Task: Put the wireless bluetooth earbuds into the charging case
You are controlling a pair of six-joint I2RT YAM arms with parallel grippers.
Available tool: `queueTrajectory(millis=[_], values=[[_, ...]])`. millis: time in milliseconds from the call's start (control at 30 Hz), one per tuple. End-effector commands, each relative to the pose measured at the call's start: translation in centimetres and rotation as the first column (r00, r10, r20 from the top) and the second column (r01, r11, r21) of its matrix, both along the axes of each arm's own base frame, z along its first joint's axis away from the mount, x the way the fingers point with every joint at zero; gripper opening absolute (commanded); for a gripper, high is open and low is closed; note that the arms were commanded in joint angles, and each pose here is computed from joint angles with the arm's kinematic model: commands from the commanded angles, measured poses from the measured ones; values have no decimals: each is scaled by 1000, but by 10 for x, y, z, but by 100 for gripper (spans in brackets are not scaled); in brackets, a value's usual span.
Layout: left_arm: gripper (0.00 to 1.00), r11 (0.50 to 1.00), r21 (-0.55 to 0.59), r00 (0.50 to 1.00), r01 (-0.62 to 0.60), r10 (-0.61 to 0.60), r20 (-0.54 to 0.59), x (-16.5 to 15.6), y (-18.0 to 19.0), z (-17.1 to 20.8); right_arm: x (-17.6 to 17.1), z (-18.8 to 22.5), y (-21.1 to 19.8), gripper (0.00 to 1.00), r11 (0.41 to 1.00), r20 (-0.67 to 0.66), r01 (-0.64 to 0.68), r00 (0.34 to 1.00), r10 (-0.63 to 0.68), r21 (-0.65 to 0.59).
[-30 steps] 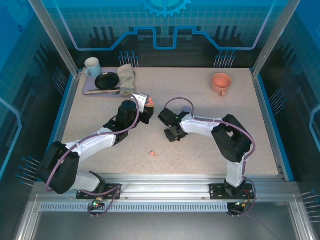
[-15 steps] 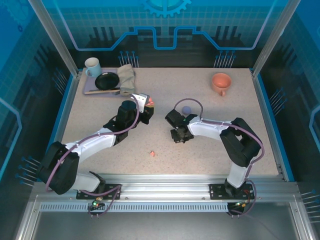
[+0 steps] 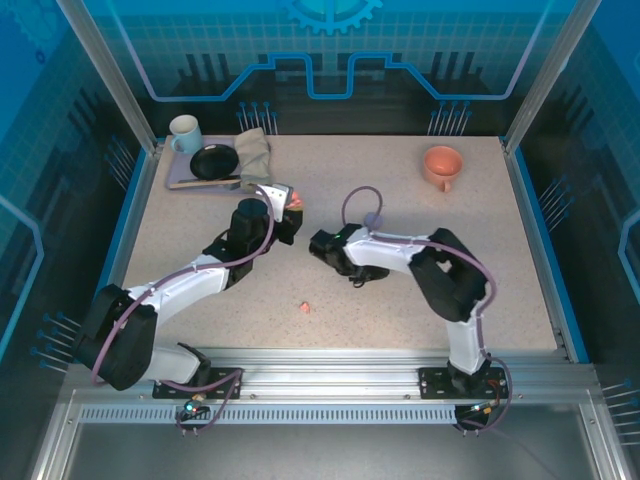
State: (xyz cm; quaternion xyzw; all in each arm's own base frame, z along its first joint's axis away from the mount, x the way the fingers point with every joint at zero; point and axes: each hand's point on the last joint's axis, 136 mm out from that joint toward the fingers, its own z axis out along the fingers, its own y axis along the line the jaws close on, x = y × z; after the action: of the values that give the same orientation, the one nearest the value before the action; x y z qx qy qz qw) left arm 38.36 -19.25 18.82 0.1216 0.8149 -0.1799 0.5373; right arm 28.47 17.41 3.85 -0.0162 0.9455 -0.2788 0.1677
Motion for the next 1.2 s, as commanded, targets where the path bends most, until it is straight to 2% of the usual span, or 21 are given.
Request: queueTrajectory(millis=[0, 100, 200, 267, 400, 667, 1067, 1167], values=[[0, 997, -77, 996, -17, 23, 83, 7, 5, 38, -11, 8, -1, 31, 988, 19, 22, 1000, -19, -154], [0, 996, -88, 994, -32, 41, 103, 8, 13, 47, -21, 3, 31, 40, 995, -16, -31, 999, 30, -93], [0, 994, -97, 991, -44, 55, 119, 7, 22, 55, -34, 17, 66, 55, 994, 5, -106, 994, 106, 9], [0, 993, -106, 990, -50, 63, 126, 6, 27, 59, -41, 30, 74, 57, 992, 28, -119, 993, 118, 48], [0, 992, -113, 990, -48, 62, 129, 1, 32, 62, -44, 40, 61, 58, 985, 40, -72, 997, 67, 155], [0, 993, -115, 992, -34, 47, 115, -6, 32, 56, -31, 15, 10, 55, 962, -48, 92, 995, -82, 256], [0, 994, -111, 994, -19, 31, 105, -6, 29, 53, -25, -20, 6, 49, 824, -130, 189, 981, -141, 534], [0, 994, -111, 994, -14, 26, 105, -5, 28, 53, -22, -20, 10, 48, 765, -121, 203, 979, -163, 612]])
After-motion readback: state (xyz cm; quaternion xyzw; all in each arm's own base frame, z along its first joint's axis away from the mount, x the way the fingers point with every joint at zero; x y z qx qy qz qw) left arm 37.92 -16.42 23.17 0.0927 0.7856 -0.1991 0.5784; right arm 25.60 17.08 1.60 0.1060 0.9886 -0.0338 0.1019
